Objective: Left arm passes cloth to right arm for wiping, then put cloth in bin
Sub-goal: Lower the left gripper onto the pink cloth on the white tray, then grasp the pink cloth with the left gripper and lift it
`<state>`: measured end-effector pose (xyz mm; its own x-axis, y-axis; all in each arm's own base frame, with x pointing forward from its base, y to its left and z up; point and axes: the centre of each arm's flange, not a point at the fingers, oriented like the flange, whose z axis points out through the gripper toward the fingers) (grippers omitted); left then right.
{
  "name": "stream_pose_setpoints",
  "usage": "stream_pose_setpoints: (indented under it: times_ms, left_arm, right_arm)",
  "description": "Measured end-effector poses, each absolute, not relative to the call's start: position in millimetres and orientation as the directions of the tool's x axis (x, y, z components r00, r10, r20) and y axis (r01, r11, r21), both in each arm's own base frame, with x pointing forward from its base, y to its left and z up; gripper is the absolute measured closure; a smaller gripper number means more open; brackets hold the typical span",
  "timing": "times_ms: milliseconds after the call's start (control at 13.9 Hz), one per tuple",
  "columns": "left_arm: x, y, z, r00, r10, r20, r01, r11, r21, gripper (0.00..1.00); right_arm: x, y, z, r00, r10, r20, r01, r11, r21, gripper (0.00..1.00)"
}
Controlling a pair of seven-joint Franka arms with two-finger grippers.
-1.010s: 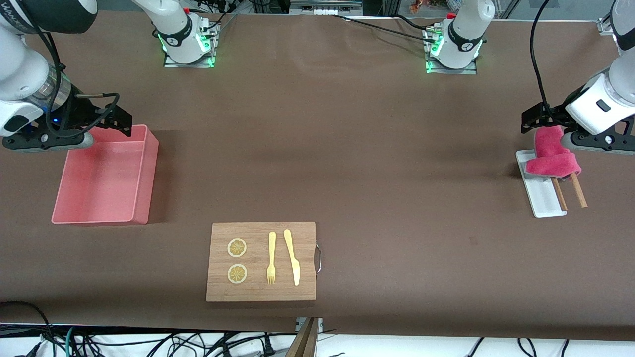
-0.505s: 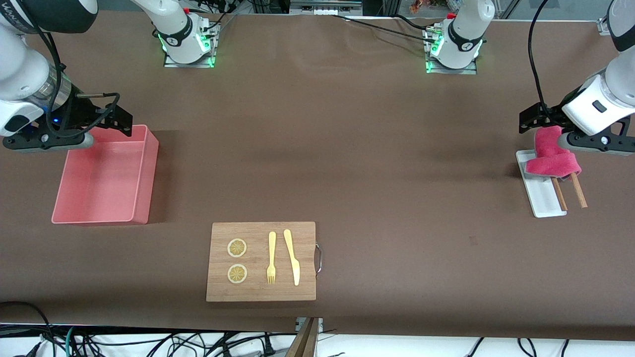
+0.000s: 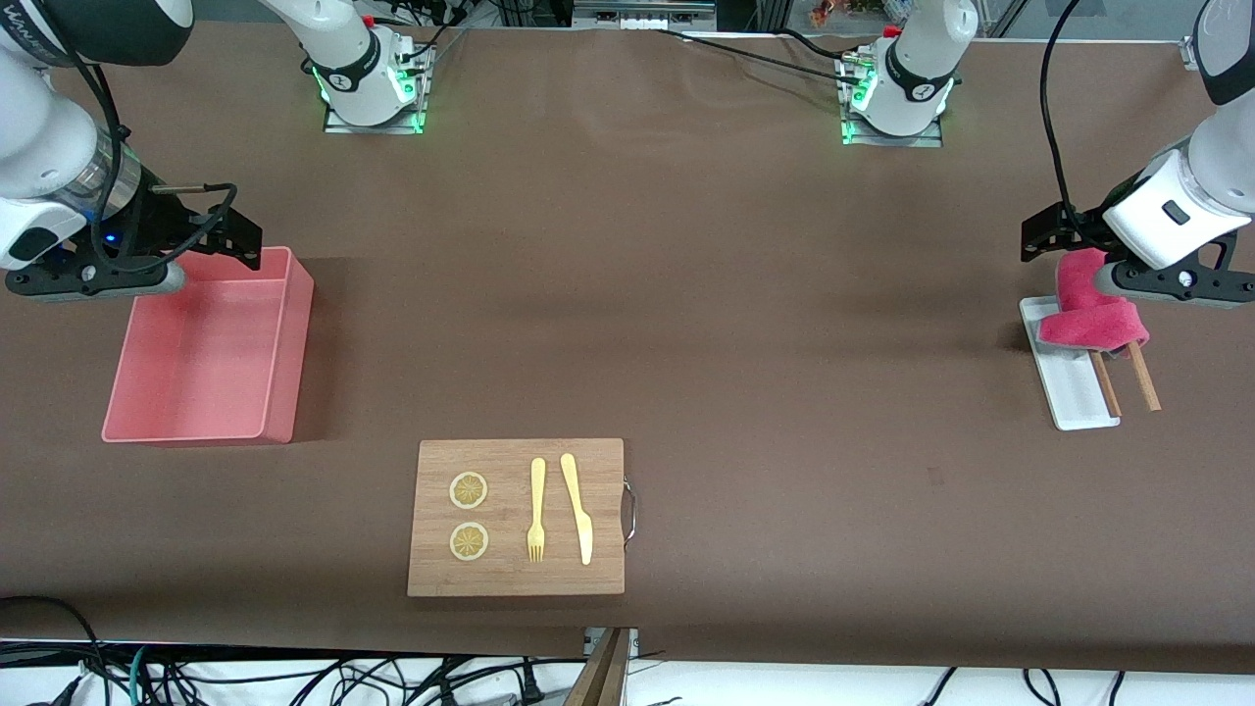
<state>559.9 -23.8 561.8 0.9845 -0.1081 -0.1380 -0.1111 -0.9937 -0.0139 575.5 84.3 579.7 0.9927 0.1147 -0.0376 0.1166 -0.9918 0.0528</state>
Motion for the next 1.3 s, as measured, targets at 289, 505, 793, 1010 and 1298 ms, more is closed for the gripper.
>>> stream_pose_setpoints:
  times_ms: [289, 505, 793, 1010, 1298]
  left_arm:
    - [560.4, -24.8, 559.8, 0.984, -0.110, -0.143, -0.113, -0.994, -0.013, 0.00]
    - [556.3, -24.2, 555.5, 0.977, -0.108, -0.185, -0.112, -0.994, -0.010, 0.00]
    - [556.2, -15.8, 530.9, 0.932, -0.225, -0.284, -0.229, -0.973, 0.020, 0.00]
    - [566.4, -8.5, 493.2, 0.810, -0.466, -0.356, -0.471, -0.879, 0.080, 0.00]
    - [592.6, 13.3, 412.5, 0.565, -0.709, -0.422, -0.728, -0.669, 0.151, 0.00]
  right_arm:
    - [575.5, 84.3, 579.8, 0.993, 0.115, -0.037, 0.117, -0.992, 0.053, 0.00]
    - [575.5, 84.3, 579.8, 0.993, 0.115, -0.037, 0.117, -0.992, 0.053, 0.00]
    - [575.6, 84.3, 579.8, 0.993, 0.115, -0.037, 0.117, -0.992, 0.053, 0.00]
    - [575.7, 84.4, 579.9, 0.993, 0.115, -0.037, 0.117, -0.992, 0.053, 0.00]
    - [575.9, 84.5, 580.2, 0.993, 0.115, -0.036, 0.117, -0.992, 0.053, 0.00]
